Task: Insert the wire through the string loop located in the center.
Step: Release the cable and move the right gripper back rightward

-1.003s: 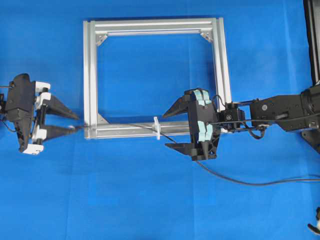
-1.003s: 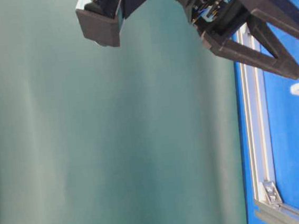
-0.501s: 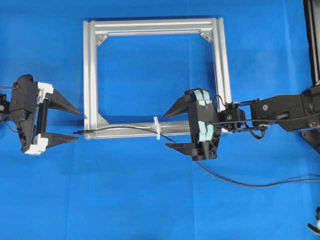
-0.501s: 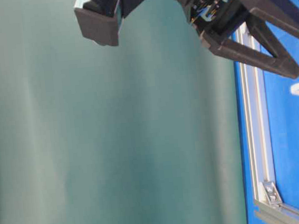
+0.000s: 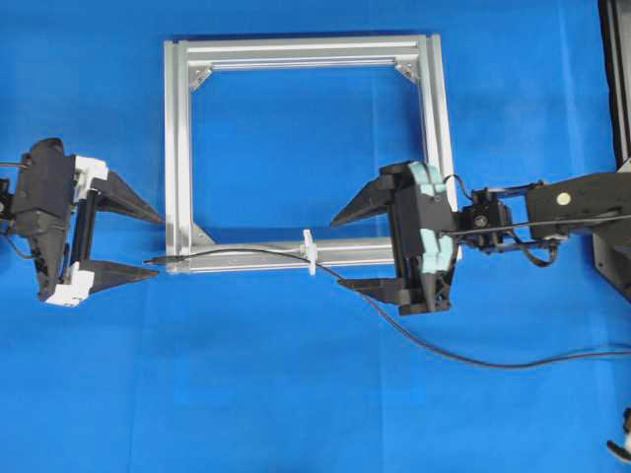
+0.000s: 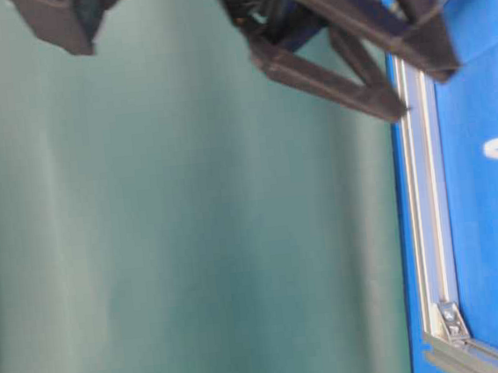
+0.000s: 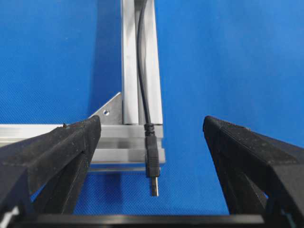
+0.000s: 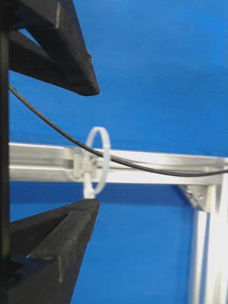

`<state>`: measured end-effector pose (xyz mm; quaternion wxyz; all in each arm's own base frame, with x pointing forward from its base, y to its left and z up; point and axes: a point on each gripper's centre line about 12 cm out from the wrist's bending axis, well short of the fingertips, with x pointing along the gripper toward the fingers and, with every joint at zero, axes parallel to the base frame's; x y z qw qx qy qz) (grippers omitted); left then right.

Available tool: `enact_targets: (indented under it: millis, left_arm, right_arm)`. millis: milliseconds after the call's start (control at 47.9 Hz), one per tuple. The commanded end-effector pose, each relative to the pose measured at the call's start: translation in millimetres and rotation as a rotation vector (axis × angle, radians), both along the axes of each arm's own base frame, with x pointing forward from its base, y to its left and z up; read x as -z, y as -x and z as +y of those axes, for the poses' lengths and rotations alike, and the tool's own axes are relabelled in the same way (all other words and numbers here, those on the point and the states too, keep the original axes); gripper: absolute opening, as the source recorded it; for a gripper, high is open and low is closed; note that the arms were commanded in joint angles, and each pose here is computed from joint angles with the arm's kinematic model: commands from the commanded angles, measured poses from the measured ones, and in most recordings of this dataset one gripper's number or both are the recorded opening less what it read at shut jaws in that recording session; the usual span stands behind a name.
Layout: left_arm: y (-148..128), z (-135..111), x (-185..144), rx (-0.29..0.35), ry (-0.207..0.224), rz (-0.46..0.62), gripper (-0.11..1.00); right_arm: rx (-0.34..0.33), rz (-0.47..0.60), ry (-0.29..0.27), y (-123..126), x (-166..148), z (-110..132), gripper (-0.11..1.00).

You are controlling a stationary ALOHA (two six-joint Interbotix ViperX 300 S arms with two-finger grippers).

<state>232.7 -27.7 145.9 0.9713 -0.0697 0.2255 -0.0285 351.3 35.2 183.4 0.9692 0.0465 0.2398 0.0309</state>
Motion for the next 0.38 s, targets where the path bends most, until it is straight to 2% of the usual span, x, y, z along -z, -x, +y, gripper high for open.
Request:
enact_targets:
  millis: [0, 355]
  left_arm:
    - [-1.8, 0.3, -12.2, 0.000, 0.003, -0.046, 0.93]
    - [2.1, 1.9, -19.6, -0.002, 0.004, -0.061, 0.93]
  right_arm:
    - [-0.003, -0.043, -0.004, 0.4, -17.7, 0.6, 0.97]
    - [-0.004, -0.048, -0.003, 2.2, -21.2, 0.5, 0.97]
